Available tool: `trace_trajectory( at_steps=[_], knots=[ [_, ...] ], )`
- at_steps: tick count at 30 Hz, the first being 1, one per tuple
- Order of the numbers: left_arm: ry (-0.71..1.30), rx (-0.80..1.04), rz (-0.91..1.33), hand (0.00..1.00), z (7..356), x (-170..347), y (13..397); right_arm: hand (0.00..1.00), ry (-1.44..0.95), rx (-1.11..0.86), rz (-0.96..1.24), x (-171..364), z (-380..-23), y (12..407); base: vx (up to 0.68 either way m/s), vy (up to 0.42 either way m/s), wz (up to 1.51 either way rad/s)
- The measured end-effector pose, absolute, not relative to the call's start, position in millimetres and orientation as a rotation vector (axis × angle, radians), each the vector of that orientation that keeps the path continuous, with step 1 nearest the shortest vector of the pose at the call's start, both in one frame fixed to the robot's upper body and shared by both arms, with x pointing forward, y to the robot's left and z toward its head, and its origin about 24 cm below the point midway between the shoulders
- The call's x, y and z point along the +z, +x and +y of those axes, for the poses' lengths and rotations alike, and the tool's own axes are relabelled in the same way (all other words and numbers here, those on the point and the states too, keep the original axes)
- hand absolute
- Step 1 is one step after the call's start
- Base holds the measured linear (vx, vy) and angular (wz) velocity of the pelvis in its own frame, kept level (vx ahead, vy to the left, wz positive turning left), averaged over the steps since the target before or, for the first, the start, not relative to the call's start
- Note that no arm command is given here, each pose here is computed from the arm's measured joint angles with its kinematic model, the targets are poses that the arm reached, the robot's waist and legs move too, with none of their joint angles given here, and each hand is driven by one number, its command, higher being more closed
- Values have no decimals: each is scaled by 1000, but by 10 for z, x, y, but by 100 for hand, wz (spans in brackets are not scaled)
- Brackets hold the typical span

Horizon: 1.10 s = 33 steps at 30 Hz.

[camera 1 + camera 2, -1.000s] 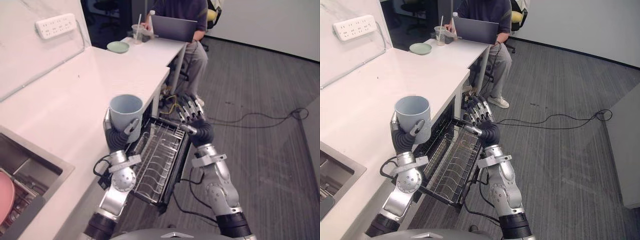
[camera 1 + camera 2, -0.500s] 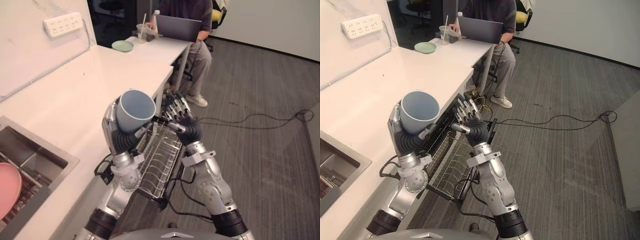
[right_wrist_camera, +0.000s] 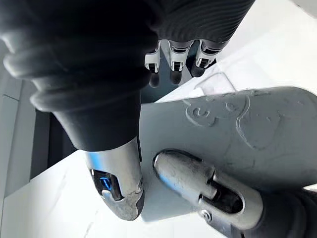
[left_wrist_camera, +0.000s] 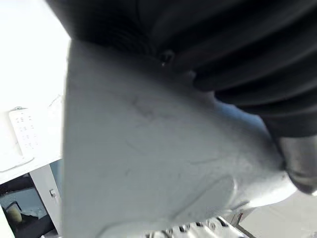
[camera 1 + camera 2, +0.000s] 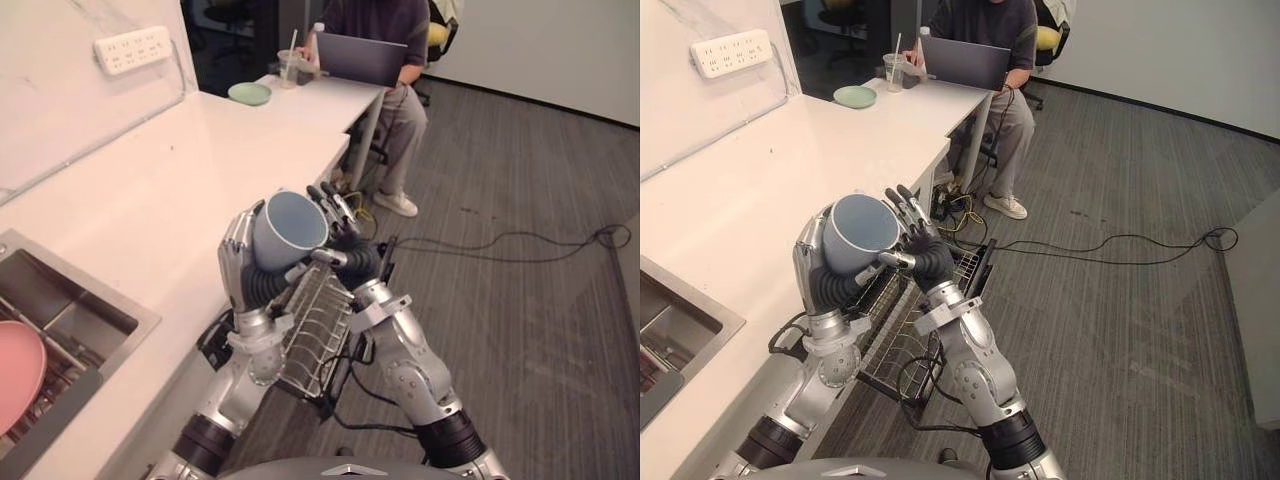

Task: Walk over to the sink, pick up the cup, carry it to the dishwasher, place the cup inside the dishwasher, then close the dishwasher door

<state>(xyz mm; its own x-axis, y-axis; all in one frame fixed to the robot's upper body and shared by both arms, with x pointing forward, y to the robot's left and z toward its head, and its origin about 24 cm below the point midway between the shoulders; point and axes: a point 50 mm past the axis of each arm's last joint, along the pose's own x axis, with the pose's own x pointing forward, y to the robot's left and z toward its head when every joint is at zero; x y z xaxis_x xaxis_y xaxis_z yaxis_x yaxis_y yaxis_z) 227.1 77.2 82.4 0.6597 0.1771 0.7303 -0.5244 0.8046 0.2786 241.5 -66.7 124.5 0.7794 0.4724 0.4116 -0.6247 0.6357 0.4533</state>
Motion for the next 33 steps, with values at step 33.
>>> trace_trajectory(
  at_steps=[33],
  knots=[
    [658,363,-757,100,828,720,2283,0,394,625,-160,1149,-594,2432,-3,-1,0]
  ],
)
